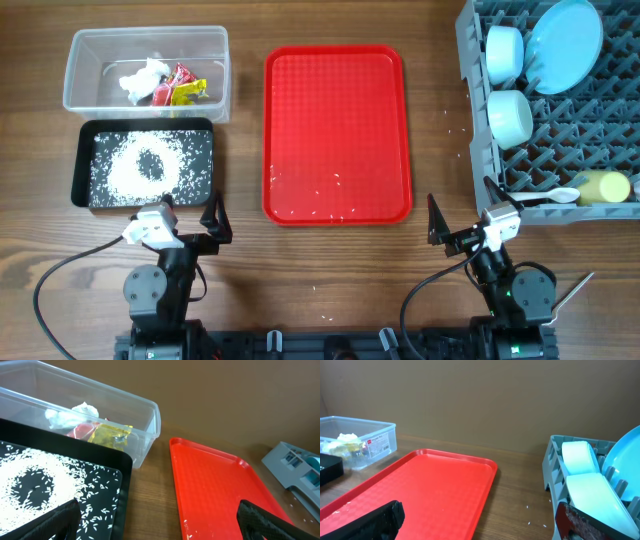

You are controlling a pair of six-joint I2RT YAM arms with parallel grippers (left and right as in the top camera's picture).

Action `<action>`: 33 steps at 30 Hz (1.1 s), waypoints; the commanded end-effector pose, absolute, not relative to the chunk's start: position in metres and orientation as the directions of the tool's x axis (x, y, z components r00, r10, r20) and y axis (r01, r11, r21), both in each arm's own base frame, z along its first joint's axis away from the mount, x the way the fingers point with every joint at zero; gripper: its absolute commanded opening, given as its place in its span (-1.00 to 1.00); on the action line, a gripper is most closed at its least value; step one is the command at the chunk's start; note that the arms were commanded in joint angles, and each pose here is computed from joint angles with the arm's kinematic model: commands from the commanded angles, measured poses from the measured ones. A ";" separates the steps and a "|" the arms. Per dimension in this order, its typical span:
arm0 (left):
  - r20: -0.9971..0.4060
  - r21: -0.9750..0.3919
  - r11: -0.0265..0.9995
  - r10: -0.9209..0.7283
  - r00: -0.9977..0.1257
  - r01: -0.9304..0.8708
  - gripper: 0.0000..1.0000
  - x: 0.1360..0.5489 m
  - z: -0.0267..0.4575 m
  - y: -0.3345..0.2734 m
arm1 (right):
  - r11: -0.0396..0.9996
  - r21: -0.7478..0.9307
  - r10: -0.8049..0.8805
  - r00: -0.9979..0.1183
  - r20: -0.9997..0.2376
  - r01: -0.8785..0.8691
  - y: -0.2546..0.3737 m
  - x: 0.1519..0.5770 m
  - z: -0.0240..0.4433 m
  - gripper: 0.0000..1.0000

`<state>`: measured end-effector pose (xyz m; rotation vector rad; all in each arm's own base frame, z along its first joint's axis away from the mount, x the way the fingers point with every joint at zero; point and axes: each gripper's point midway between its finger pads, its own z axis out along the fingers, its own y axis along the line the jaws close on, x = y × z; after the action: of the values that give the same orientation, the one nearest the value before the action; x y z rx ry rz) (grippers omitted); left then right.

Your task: Sort waste into correct bins and load items into the dishwasher rack

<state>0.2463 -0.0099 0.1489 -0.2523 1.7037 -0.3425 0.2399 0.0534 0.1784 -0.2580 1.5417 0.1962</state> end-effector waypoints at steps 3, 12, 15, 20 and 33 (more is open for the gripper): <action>-0.938 -0.339 0.939 -0.333 -0.100 0.057 1.00 0.244 0.160 -0.012 | 0.962 -0.029 -0.022 0.029 -0.999 -0.272 0.051 0.240 0.180 0.99; -0.949 -0.313 0.949 -0.312 -0.039 0.033 1.00 0.246 0.168 -0.005 | 0.962 -0.029 -0.022 0.028 -0.999 -0.272 0.051 0.240 0.180 0.99; -0.947 -0.314 0.949 -0.312 -0.080 0.015 1.00 0.246 0.157 -0.004 | 0.962 -0.029 -0.022 0.028 -0.999 -0.272 0.051 0.240 0.180 0.99; -0.947 -0.314 0.949 -0.312 -0.078 0.015 1.00 0.246 0.158 -0.004 | 0.962 -0.029 -0.022 0.028 -0.999 -0.272 0.051 0.240 0.180 0.99; -0.947 -0.314 0.949 -0.312 -0.078 0.016 1.00 0.246 0.158 -0.004 | 0.962 -0.029 -0.022 0.028 -0.999 -0.272 0.051 0.240 0.180 0.99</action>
<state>0.2459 -0.0052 0.1599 -0.2435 1.6326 -0.2951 0.2399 0.0534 0.1784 -0.2580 1.5417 0.1962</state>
